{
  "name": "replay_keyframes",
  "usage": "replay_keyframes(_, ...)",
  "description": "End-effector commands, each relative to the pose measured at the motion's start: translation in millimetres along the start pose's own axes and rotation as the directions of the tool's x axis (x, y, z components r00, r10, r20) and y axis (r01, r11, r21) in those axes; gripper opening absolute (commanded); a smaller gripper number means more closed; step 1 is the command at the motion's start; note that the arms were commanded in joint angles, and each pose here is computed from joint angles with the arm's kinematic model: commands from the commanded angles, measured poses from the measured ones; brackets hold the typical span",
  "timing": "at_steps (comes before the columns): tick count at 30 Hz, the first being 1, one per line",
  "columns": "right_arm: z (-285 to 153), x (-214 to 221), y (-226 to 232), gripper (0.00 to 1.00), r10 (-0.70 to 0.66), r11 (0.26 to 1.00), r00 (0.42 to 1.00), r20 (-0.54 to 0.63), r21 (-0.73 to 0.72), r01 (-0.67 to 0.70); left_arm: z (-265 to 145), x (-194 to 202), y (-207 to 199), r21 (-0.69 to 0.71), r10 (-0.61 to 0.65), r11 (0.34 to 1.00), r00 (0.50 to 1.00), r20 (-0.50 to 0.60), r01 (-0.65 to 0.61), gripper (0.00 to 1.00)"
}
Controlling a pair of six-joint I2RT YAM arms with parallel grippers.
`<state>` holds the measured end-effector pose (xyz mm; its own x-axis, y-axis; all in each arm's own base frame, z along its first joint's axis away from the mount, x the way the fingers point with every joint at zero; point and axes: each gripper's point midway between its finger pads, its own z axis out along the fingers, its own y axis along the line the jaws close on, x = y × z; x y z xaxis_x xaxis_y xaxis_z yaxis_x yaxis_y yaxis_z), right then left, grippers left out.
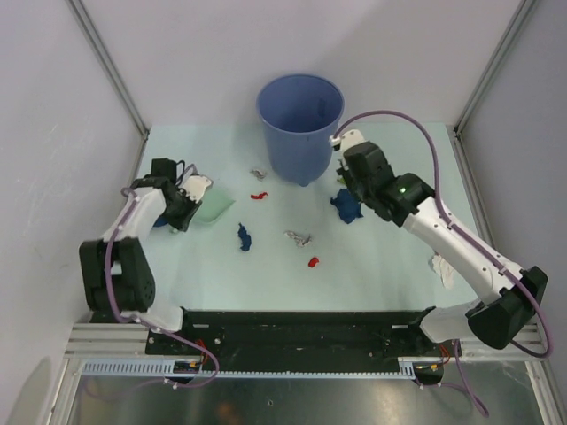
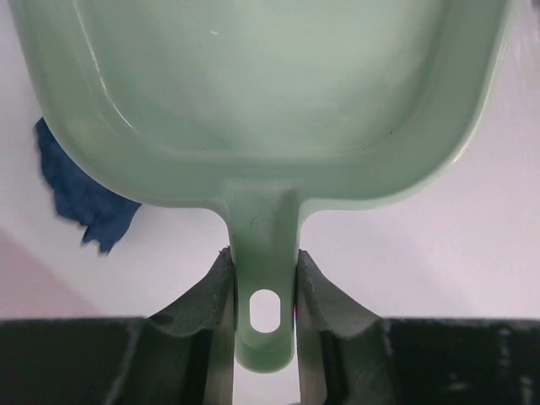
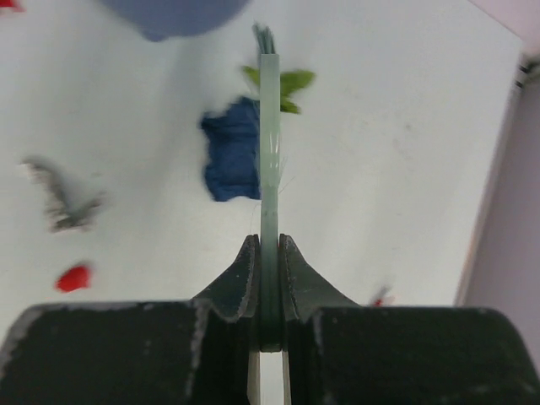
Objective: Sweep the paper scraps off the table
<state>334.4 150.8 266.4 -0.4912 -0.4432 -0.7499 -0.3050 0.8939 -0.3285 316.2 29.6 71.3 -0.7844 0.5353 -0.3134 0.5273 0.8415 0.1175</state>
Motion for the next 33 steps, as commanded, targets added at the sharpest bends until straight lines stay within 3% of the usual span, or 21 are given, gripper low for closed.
replay_keyframes(1,-12.5,-11.7,40.5,0.0,0.086,0.994,0.995,0.041,-0.067,-0.084,-49.1,32.5,-5.9,-0.028,0.194,0.98,0.979,-0.067,-0.196,0.0)
replay_keyframes(4,-7.2,-4.4,69.5,0.0,0.119,0.984,0.993,-0.019,-0.128,-0.12,-64.9,60.0,-9.4,-0.028,0.293,0.953,0.944,-0.149,-0.301,0.0)
replay_keyframes(9,-6.5,20.2,113.4,0.0,0.105,0.963,0.98,-0.166,-0.229,-0.142,-70.1,105.0,-27.7,0.099,0.419,0.908,0.867,-0.27,-0.408,0.0)
replay_keyframes(16,9.4,48.7,144.3,0.0,0.059,0.961,0.956,-0.286,-0.242,-0.131,-57.8,111.8,-37.5,0.186,0.484,0.875,0.82,-0.305,-0.447,0.0)
replay_keyframes(19,16.3,54.0,171.0,0.0,0.021,0.955,0.946,-0.322,-0.275,-0.115,-50.2,103.0,-42.0,0.217,0.482,0.875,0.825,-0.296,-0.433,0.0)
replay_keyframes(24,9.5,21.1,232.2,0.0,0.004,0.886,0.966,-0.258,-0.447,-0.123,-36.9,81.2,-54.8,0.263,0.541,0.838,0.796,-0.274,-0.479,0.0)
replay_keyframes(25,6.5,-0.3,247.0,0.0,0.036,0.862,0.98,-0.198,-0.49,-0.131,-31.9,77.6,-58.7,0.28,0.55,0.83,0.79,-0.272,-0.482,0.0)
replay_keyframes(33,11.2,-48.7,341.0,0.0,0.13,0.663,0.981,-0.146,-0.723,-0.196,-18.5,50.5,-57.0,0.291,0.535,0.835,0.813,-0.231,-0.467,0.0)
